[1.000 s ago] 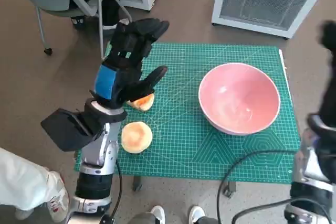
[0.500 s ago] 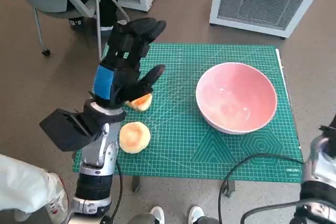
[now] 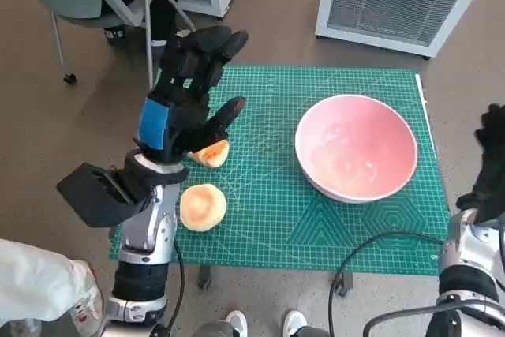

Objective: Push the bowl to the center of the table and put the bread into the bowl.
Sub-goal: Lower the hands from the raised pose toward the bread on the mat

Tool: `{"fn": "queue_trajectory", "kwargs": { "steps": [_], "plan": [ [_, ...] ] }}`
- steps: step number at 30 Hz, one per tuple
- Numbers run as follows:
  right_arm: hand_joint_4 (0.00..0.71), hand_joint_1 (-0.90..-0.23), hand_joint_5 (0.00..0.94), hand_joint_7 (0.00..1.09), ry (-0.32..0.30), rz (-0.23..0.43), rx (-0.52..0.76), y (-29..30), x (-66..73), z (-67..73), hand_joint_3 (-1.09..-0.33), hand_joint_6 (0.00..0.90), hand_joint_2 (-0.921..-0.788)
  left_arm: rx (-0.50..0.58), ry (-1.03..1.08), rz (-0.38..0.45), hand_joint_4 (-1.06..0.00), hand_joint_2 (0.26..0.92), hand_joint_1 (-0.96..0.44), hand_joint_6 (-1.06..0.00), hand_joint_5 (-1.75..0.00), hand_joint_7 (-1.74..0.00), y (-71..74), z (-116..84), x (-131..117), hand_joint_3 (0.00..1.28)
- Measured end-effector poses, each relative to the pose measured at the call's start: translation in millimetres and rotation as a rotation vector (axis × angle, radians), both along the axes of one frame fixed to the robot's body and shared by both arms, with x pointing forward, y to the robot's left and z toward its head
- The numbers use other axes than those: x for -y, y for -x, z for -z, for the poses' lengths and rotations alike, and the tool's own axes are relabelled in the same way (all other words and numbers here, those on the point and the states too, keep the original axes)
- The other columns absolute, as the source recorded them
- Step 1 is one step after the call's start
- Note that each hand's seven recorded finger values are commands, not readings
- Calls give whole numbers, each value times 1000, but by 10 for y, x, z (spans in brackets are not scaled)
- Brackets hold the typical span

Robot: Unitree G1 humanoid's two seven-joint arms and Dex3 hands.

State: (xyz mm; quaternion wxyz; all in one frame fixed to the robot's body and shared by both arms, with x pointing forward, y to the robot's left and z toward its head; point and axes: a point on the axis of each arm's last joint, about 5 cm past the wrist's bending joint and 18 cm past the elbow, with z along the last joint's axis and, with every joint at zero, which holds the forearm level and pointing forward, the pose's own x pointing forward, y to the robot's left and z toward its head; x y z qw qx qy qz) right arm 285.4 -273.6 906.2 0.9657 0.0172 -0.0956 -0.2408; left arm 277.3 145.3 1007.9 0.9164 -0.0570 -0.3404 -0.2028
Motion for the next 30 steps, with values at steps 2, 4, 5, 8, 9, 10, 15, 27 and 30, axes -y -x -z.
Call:
{"fn": "queue_trajectory", "kwargs": {
  "steps": [2,4,5,8,9,10,15,27,30],
  "plan": [
    [417,-347,13,547,-11,-11,-32,-2,-41,44,-536,192,-921,-1,-1,-1,-80,920,-358,1,-618,-1035,2,-1,-8,378],
    [417,-347,12,545,-18,-24,-65,-6,-91,86,-540,192,-921,-1,-2,-2,-80,920,-358,1,-619,-1034,6,-2,-15,377],
    [417,-348,11,543,-19,-32,-82,-6,-113,107,-544,191,-921,-1,-2,-3,-79,920,-357,1,-619,-1033,8,-4,-18,377],
    [414,-349,9,540,-34,-55,-119,-12,-179,157,-564,189,-921,1,-5,-4,-78,920,-354,1,-619,-1032,20,-8,-29,377],
    [413,-345,8,539,-41,-60,-127,-14,-196,168,-570,188,-921,1,-5,-5,-77,920,-354,1,-619,-1032,23,-8,-32,376],
    [412,-343,7,539,-50,-69,-134,-17,-215,178,-573,188,-921,2,-6,-6,-77,920,-353,1,-619,-1032,28,-7,-36,376],
    [418,-328,9,541,-88,-118,-164,-45,-322,217,-591,192,-921,0,-9,-11,-72,919,-355,1,-618,-1037,37,-2,-55,374],
    [418,-325,6,549,-100,-222,-197,-158,-622,207,-589,199,-921,8,-19,-18,-66,920,-348,1,-617,-1062,66,-14,-84,372],
    [424,-326,9,552,-103,-245,-196,-181,-684,196,-584,204,-921,12,-23,-22,-66,920,-347,1,-617,-1064,76,-20,-96,372]
  ]
}}
